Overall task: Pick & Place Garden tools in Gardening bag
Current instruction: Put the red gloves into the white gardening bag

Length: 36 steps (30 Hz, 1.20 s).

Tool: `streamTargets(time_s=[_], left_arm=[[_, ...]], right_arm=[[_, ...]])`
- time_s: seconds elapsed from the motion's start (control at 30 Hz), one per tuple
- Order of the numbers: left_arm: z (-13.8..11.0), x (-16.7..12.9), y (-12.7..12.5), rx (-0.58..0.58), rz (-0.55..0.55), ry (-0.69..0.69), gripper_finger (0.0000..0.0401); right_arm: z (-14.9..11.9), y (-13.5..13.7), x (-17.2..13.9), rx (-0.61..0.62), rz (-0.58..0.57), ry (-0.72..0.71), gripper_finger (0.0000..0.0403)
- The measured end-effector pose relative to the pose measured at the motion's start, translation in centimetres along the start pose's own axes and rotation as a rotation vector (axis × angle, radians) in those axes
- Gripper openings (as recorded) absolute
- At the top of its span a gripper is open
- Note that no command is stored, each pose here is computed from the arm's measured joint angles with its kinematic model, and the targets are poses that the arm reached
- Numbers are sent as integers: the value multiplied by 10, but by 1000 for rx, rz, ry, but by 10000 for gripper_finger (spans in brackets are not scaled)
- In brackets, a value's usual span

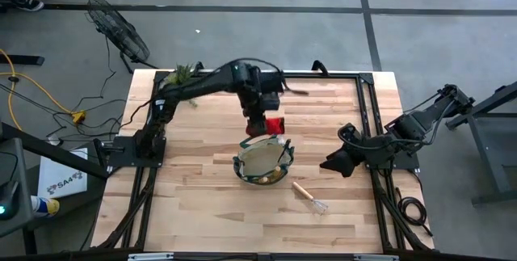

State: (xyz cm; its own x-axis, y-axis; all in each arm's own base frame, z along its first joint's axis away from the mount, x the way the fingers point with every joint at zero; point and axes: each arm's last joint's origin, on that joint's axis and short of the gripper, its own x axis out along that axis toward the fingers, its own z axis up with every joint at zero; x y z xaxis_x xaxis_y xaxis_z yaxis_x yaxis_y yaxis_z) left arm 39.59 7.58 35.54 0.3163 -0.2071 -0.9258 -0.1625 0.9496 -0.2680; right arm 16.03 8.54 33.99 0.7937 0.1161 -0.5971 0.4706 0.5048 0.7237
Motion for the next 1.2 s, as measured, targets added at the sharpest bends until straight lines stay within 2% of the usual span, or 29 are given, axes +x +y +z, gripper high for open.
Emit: streamTargets(time_s=[0.13, 0.27, 0.6, 0.9, 1.2], left_arm=[[-2, 8, -27, -43, 4, 18, 29], [-6, 13, -49, -110, 55, 19, 29], [-15, 22, -87, -266, 105, 19, 29], [-21, 33, -109, -360, 138, 20, 29], [-15, 59, -108, -398, 195, 59, 29]], right_arm=[[-1, 0, 0, -64, 11, 48, 301], [-2, 0, -1, -134, 19, 75, 301], [-3, -1, -1, -261, 26, 113, 301], [-4, -2, -1, -307, 24, 134, 301], [-4, -2, -1, -350, 32, 146, 301]])
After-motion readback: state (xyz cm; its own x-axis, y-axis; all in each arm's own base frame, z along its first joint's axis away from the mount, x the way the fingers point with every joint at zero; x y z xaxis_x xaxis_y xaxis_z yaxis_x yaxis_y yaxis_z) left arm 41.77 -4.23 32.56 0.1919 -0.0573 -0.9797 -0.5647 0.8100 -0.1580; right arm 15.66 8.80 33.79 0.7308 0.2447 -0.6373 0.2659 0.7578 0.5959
